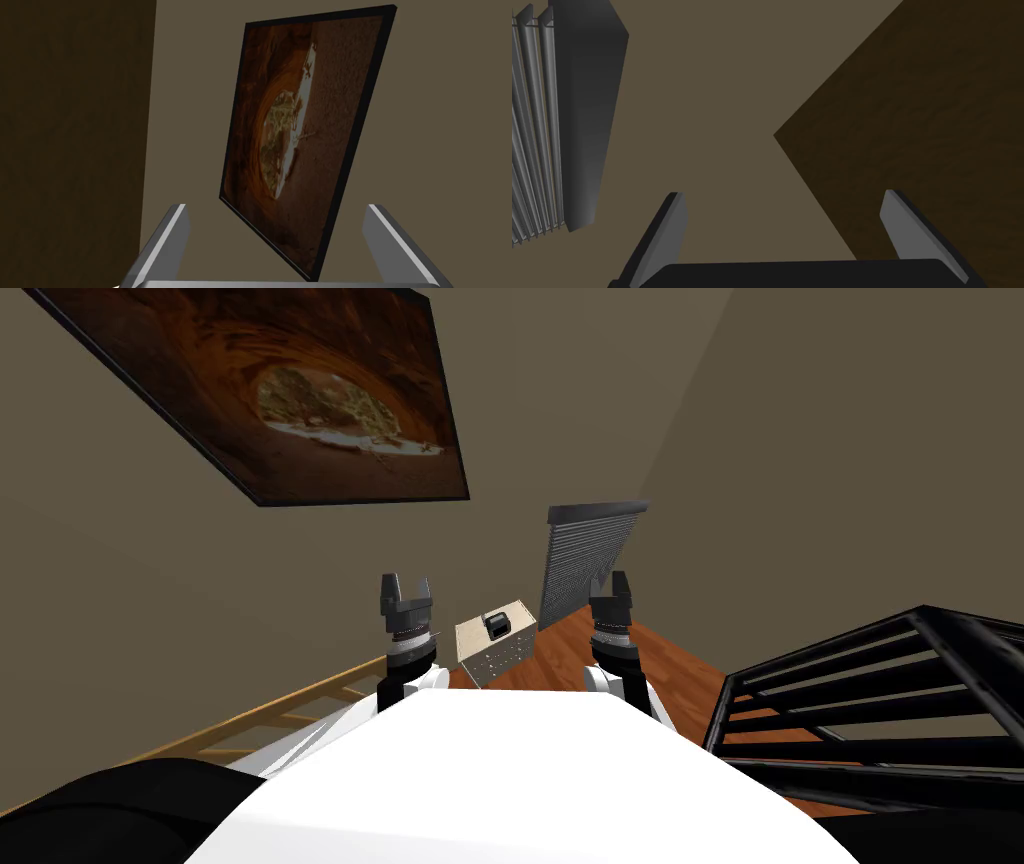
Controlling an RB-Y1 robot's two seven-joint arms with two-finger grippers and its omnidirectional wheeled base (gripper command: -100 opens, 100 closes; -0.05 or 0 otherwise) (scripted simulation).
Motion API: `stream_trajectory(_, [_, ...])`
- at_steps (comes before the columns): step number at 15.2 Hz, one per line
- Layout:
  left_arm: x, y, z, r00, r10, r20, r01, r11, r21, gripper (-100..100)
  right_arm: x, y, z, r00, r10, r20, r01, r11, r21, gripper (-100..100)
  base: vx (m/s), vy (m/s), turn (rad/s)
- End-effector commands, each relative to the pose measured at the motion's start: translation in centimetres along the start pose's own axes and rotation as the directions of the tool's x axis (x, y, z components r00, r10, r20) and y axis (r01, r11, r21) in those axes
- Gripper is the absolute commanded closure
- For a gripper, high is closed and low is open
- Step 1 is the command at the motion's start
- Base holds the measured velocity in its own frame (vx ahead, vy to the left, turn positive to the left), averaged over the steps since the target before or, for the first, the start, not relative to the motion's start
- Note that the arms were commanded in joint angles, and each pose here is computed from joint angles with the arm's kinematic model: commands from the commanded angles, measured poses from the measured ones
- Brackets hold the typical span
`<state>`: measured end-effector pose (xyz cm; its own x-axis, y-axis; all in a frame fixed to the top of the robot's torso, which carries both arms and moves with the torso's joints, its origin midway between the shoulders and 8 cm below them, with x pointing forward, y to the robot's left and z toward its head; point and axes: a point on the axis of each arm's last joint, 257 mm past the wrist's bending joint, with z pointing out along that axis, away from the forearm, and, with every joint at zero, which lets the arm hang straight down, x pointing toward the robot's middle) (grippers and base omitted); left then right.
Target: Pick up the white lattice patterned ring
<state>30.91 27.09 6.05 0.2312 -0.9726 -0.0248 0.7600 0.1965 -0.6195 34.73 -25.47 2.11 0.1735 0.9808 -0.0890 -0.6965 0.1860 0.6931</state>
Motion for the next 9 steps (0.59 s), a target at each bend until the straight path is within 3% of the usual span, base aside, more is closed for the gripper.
stream_trajectory(1, [0.4,0.5,-0.3,0.999,0.007,-0.037,-0.008,1.000,-0.011,-100,0.0,0.0,0.0,1.000,0.000,0.000,0.000,1.000,0.000,0,0.002,0.000,-0.053])
stream_trajectory(9, [1.2,4.9,-3.1,0.984,0.032,-0.174,-0.051,0.993,-0.106,-100,0.0,0.0,0.0,1.000,0.000,0.000,0.000,1.000,0.000,0,0.010,0.012,-0.140])
